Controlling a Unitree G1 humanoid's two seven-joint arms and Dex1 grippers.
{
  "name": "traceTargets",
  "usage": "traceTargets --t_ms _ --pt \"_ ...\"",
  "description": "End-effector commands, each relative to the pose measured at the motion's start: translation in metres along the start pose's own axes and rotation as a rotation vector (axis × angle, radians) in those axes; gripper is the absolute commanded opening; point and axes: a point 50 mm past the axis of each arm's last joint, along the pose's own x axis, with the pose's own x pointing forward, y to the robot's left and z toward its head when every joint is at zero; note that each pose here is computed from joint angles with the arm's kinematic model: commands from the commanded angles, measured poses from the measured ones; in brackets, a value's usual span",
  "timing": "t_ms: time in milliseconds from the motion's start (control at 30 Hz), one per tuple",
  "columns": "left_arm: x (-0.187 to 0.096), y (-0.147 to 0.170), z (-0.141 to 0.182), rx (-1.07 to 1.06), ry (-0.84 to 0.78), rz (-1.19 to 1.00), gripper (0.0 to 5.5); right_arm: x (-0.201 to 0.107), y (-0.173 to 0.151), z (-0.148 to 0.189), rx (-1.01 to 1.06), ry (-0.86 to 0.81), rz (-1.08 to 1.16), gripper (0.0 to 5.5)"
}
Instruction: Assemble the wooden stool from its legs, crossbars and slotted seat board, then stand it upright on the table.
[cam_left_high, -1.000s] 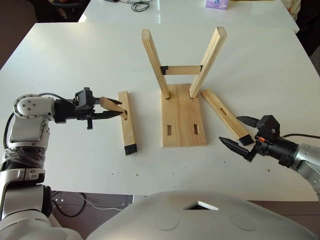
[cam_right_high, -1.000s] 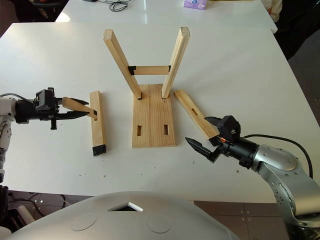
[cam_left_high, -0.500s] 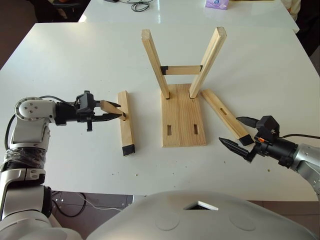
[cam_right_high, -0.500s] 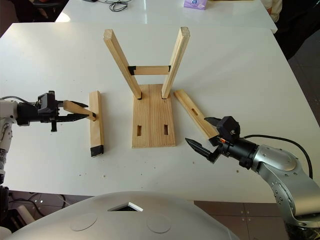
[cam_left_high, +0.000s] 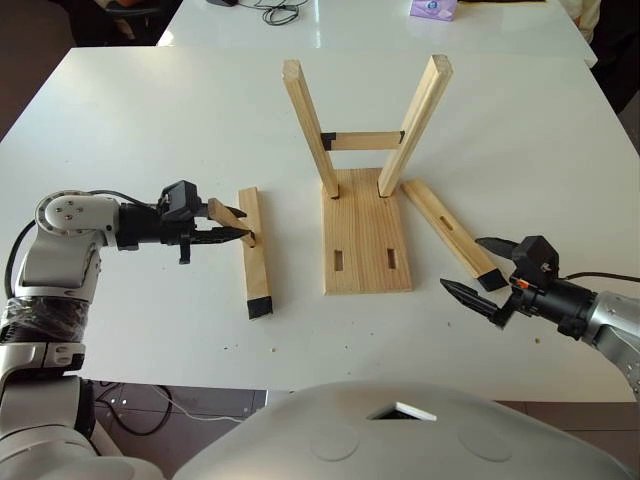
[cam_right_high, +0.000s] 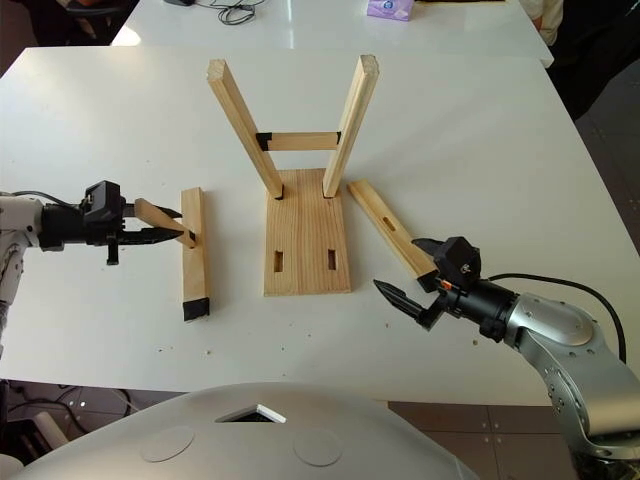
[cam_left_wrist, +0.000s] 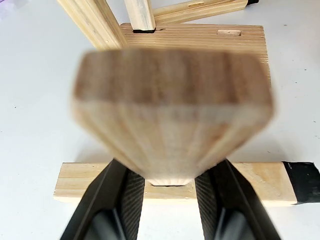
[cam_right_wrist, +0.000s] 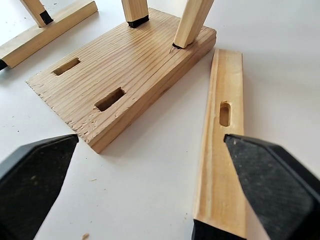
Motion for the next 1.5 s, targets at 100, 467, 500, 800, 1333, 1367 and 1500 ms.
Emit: traceTargets --t_ms 100,467,500,800,1333,1367,1500 --pt "0.001 -0.016 -0.028 -0.025 0.183 -0.084 1.31 -0.001 0.000 0.002 -0.029 -0.001 -0.005 5.39" --pt "0.015 -0.017 -0.025 -0.011 0.156 -0.120 1.31 -0.001 0.000 0.002 -0.047 0.013 0.007 5.39" --pt "0.016 -0.016 -0.024 -0.029 0.148 -0.125 1.31 0.000 0.000 0.002 -0.049 0.016 0.010 5.39" --pt "0.023 -0.014 -0.025 -0.141 0.096 -0.098 1.31 0.005 -0.005 0.006 -0.080 0.027 0.044 5.39" --pt "0.036 -0.052 -0.097 -0.263 0.193 -0.023 2.87 0.010 -0.006 0.004 -0.094 0.051 0.074 5.40" --pt "0.038 -0.058 -0.103 -0.274 0.194 -0.032 2.99 0.009 -0.007 0.004 -0.096 0.053 0.073 5.40" --pt "0.044 -0.062 -0.104 -0.287 0.141 0.010 3.57 0.010 -0.014 0.008 -0.121 0.062 0.081 5.40"
